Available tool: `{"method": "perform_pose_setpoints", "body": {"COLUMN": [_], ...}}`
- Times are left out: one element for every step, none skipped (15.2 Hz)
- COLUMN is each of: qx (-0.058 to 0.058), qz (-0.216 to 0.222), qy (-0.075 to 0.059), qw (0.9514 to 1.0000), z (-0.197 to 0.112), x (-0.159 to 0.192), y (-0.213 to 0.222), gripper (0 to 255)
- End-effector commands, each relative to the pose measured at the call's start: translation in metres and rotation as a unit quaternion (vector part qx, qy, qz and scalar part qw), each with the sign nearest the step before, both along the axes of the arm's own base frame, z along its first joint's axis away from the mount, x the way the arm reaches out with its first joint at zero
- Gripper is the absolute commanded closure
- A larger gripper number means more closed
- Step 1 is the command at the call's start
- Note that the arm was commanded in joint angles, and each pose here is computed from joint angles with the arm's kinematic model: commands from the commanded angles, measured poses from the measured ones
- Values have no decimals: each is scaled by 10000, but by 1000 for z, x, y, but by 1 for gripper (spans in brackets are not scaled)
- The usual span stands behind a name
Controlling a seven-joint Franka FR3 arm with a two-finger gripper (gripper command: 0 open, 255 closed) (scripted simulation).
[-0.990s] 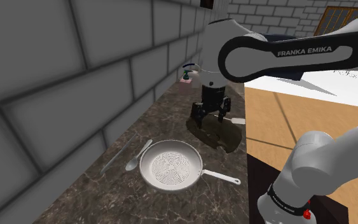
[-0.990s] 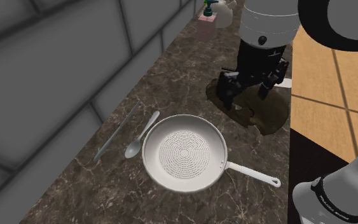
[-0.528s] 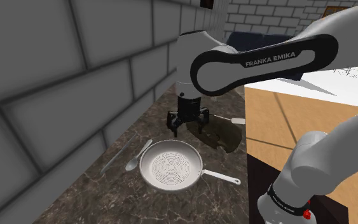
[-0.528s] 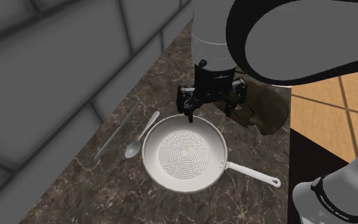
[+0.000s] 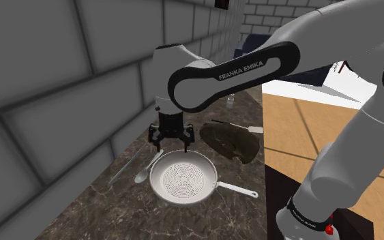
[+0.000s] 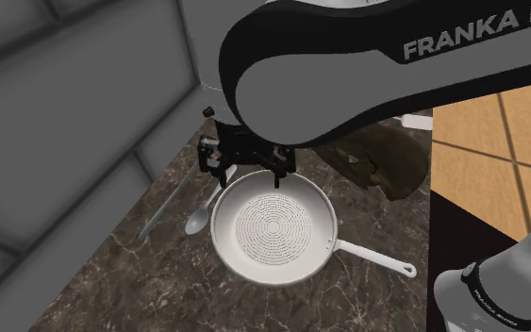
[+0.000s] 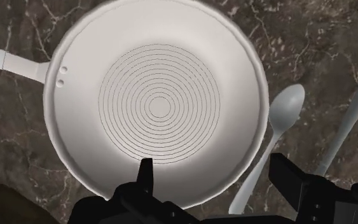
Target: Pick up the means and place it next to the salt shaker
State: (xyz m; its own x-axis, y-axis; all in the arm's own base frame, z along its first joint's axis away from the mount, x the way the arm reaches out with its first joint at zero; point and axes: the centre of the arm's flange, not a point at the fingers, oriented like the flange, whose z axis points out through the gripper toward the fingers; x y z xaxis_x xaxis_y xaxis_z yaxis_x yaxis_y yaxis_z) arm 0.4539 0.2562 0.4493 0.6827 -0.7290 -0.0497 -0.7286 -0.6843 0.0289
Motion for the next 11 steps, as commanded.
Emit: {"method": "perform_pose_setpoints", "body": {"qx": [18, 24, 30, 36, 42, 48, 54, 60, 66, 72, 78], "qz": [-262, -382, -501, -620, -739, -858, -977, -1095, -1214, -1332, -1450], "qy": [-19, -27, -36, -44, -52, -61, -69, -78, -86, -94, -103], "qw": [9997, 9993, 9987, 9981, 9972, 9963, 9952, 9939, 9925, 9910, 9893], "z": [-11, -15, -19, -23, -27, -31, -35, -39, -42, -46, -50], "x": [17, 26, 36, 46, 56, 67, 77, 88, 98, 109, 120], "y": [16, 23, 30, 37, 44, 50, 56, 62, 68, 73, 78], "gripper": [0, 0, 0, 0, 0, 0, 0, 0, 0, 0, 0]}}
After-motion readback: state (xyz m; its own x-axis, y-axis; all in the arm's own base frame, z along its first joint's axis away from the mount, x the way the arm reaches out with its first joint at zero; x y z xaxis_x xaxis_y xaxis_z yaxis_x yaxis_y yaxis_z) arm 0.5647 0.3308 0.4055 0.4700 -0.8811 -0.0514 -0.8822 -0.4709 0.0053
